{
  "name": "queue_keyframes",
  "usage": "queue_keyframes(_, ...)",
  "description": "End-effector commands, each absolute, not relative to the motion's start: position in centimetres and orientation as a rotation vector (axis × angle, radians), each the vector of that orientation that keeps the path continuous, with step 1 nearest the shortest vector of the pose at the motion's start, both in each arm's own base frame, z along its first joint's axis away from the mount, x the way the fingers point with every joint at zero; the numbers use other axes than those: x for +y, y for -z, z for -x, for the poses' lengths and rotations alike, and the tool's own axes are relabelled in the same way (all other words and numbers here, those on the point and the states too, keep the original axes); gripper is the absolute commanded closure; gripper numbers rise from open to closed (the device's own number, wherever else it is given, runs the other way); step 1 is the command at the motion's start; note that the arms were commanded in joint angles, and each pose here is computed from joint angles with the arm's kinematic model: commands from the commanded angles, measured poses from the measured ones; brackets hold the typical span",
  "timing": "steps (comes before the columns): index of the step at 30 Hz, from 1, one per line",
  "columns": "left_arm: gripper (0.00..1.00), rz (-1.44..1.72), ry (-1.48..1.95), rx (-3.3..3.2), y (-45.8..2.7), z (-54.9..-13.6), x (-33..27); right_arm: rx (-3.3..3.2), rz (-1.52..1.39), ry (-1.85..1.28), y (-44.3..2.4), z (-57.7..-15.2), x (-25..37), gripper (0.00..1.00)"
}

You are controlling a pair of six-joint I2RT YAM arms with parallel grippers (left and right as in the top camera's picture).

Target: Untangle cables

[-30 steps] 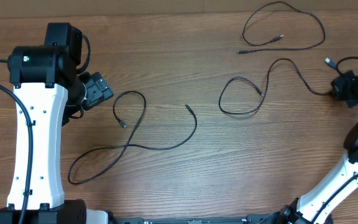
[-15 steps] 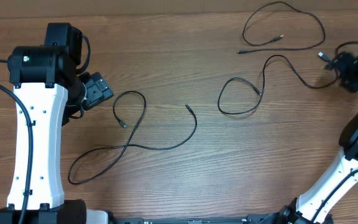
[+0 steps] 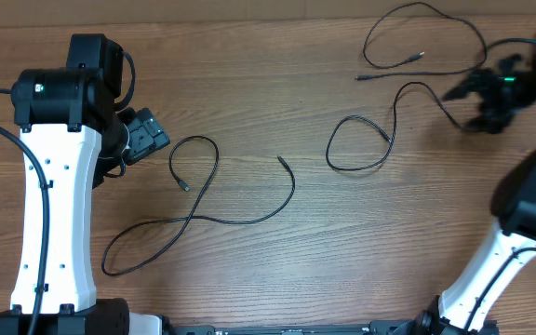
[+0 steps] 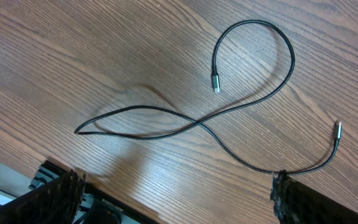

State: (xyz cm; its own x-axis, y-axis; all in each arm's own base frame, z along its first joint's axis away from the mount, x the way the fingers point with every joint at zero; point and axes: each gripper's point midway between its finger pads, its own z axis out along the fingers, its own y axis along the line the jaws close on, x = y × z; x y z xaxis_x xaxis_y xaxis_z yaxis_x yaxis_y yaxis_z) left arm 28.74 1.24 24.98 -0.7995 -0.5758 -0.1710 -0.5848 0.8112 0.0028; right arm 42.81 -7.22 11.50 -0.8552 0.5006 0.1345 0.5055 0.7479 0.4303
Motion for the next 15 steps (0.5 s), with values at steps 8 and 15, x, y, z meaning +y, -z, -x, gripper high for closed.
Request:
queue_keyframes(8,0.00,0.908,-0.084,2.842,-24.8,-28.7,1.2,-2.884,0.322,0.385,-10.7,-39.0,2.8,0.27)
queue_keyframes(15,0.00,0.908,-0.084,2.842,-24.8,-28.7,1.2,-2.949,0.093,0.355,-10.4,-39.6,8.5,0.30)
